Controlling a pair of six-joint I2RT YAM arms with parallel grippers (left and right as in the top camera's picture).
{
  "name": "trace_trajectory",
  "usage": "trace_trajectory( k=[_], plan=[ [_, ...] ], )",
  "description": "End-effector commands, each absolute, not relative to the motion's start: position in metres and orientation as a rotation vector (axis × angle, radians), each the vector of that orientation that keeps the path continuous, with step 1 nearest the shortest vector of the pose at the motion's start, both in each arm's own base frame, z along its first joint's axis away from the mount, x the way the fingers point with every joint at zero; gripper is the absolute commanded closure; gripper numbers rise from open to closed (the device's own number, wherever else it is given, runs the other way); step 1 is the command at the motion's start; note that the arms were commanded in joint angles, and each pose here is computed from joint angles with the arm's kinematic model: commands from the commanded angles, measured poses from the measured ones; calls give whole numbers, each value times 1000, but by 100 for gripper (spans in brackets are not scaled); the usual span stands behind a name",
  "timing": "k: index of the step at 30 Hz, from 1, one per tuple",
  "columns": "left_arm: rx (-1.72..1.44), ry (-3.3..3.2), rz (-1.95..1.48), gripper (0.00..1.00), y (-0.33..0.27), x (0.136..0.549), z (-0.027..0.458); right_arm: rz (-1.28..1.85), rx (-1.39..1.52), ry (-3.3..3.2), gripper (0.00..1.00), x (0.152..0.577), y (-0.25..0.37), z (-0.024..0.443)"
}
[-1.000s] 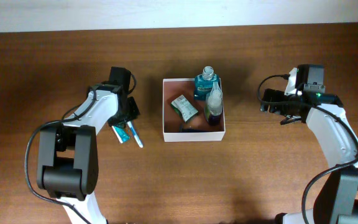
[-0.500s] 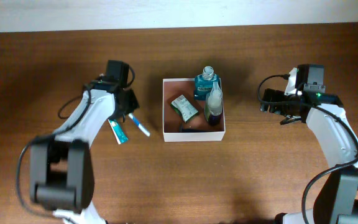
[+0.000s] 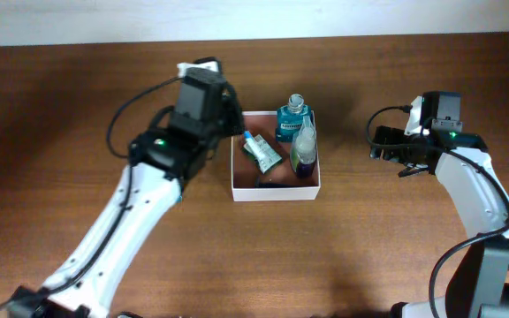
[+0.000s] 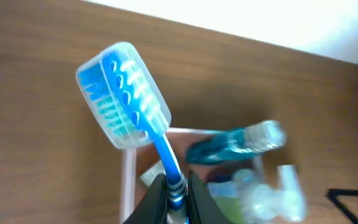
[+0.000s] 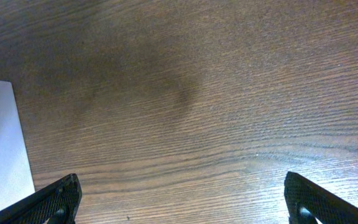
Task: Pack container
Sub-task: 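Lower the toothbrush into the box and open left gripper, then grasp the Colgate toothpaste tube with left gripper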
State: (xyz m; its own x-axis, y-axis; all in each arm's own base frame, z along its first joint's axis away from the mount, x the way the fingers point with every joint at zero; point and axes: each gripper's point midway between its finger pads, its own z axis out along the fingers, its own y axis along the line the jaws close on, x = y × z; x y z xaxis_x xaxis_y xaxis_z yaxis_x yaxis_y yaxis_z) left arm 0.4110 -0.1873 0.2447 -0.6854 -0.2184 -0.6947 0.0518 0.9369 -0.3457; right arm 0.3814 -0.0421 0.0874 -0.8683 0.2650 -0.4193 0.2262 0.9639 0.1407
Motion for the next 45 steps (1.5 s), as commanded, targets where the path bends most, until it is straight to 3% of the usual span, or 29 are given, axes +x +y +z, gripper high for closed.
trace_trajectory(
  k=[1,8,13,14,17,18,22,28,35,45],
  plan=[
    [-35,2330,-504,89,-232,412,218,113,362,2670,1,380,-45,86],
    [47,2440,-477,89,-268,409,160,112,363,2670,1,380,-45,86],
    [48,2469,-459,87,-268,410,146,113,362,2670,1,380,-45,86],
    [48,2470,-458,82,-268,410,146,113,362,2670,1,380,-45,86],
    [48,2469,-458,27,-267,410,146,113,362,2670,1,380,-45,86],
    [42,2467,-458,22,-266,411,147,113,362,2670,1,380,-45,86],
    [-6,2432,-450,21,-243,419,174,113,362,2670,1,380,-45,86],
    [-267,2464,-257,20,-128,417,199,113,362,2670,1,380,-45,86],
    [-536,2634,-77,19,-39,391,142,113,362,2670,1,380,-45,86],
    [-675,2733,-66,17,-15,389,64,112,363,2670,1,380,-45,86]
  ],
)
